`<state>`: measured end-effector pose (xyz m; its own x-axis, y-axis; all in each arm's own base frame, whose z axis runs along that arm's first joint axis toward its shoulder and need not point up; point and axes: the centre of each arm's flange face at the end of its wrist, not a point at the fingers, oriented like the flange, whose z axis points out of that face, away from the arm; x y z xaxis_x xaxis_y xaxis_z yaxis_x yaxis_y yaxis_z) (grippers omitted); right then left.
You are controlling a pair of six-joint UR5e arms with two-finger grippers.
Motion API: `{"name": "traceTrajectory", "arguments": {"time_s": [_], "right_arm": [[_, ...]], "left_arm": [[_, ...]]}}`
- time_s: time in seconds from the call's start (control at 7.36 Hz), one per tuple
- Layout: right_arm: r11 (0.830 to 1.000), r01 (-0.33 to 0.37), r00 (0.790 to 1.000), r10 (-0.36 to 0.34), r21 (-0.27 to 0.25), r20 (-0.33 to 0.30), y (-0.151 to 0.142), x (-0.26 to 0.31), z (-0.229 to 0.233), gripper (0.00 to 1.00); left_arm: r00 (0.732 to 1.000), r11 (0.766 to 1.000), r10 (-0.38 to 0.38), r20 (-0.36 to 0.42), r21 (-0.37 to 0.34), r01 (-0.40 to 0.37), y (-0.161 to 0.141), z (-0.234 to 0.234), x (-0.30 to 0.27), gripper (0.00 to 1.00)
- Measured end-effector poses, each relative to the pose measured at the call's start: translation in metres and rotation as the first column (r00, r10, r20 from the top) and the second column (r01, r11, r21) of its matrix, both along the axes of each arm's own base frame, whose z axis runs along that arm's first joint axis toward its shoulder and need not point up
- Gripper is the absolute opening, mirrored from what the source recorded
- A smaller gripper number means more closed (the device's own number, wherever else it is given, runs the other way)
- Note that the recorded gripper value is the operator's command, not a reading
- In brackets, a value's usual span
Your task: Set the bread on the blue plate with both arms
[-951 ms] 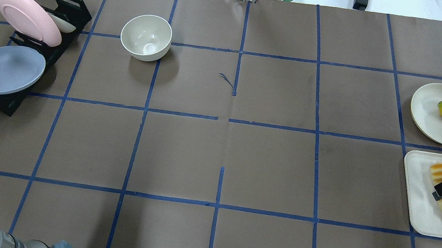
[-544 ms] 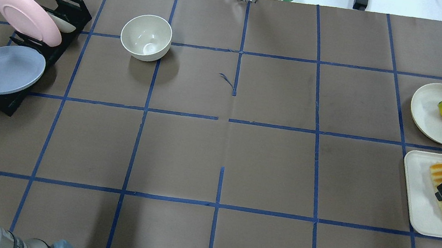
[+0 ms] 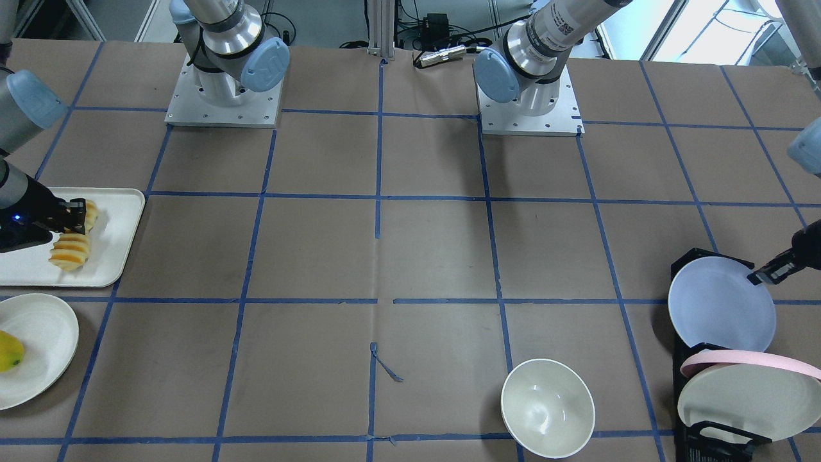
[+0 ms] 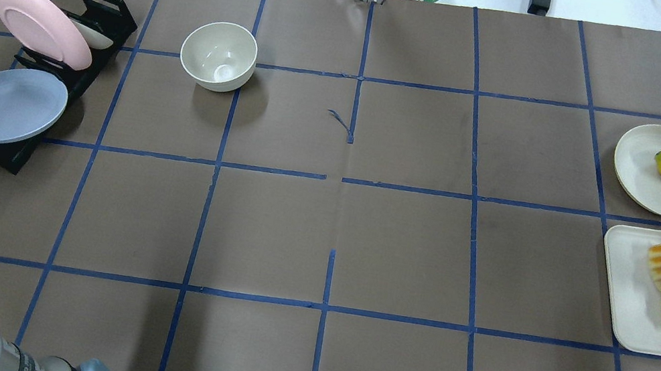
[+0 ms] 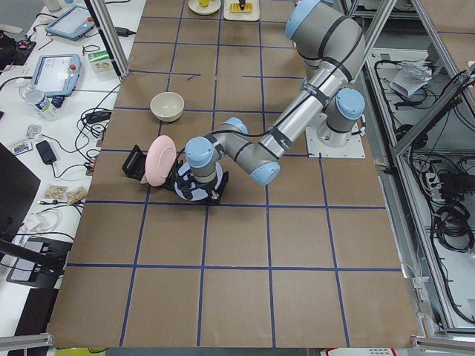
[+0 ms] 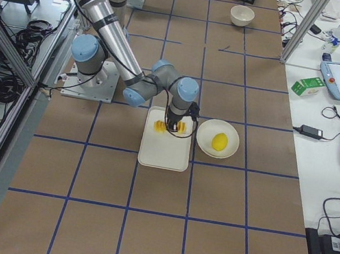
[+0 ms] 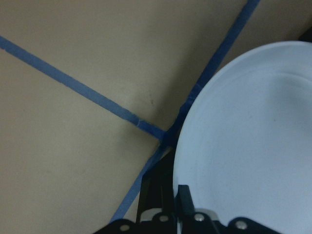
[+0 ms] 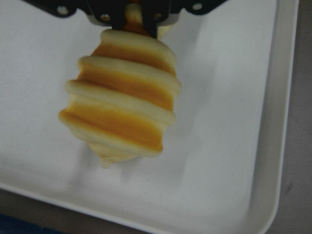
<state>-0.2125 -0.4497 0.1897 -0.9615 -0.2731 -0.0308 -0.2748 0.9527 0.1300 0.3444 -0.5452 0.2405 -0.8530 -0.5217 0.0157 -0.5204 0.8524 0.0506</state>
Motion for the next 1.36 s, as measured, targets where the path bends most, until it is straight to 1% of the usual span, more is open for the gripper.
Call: {"name": "traceTrajectory", "arguments": {"time_s": [0.41,0.68,0.82,1.09,1.22,1.36], "right_arm": [[1.000,-0.004,1.000,0.003,-0.029,-0.016,-0.003,0.003,0.023,0.00],[1.000,0.014,1.000,-0.015,-0.025,-0.010,-0.002,0.005,0.025,0.00],[0.999,0.020,1.000,-0.020,-0.025,-0.009,-0.002,0.006,0.027,0.00],[0.999,0.024,1.000,-0.024,-0.027,-0.009,-0.002,0.007,0.028,0.00],[0.999,0.027,1.000,-0.027,-0.029,-0.011,-0.003,0.006,0.030,0.00],[0.999,0.028,0.999,-0.028,-0.034,-0.015,-0.004,0.006,0.033,0.00]], "left_arm": [[1.000,1.000,-0.004,0.008,-0.002,0.004,0.004,0.016,-0.003,0.00],[1.000,1.000,-0.007,0.013,-0.002,0.007,0.010,0.038,-0.007,0.00],[1.000,1.000,-0.008,0.003,0.008,0.008,0.017,0.056,-0.013,0.00],[0.999,0.998,-0.022,-0.047,0.051,0.024,0.036,0.106,-0.046,0.00],[0.996,0.997,-0.042,-0.084,0.066,0.047,0.043,0.131,-0.077,0.00],[0.990,0.994,-0.077,-0.117,0.062,0.085,0.044,0.153,-0.124,0.00]]}}
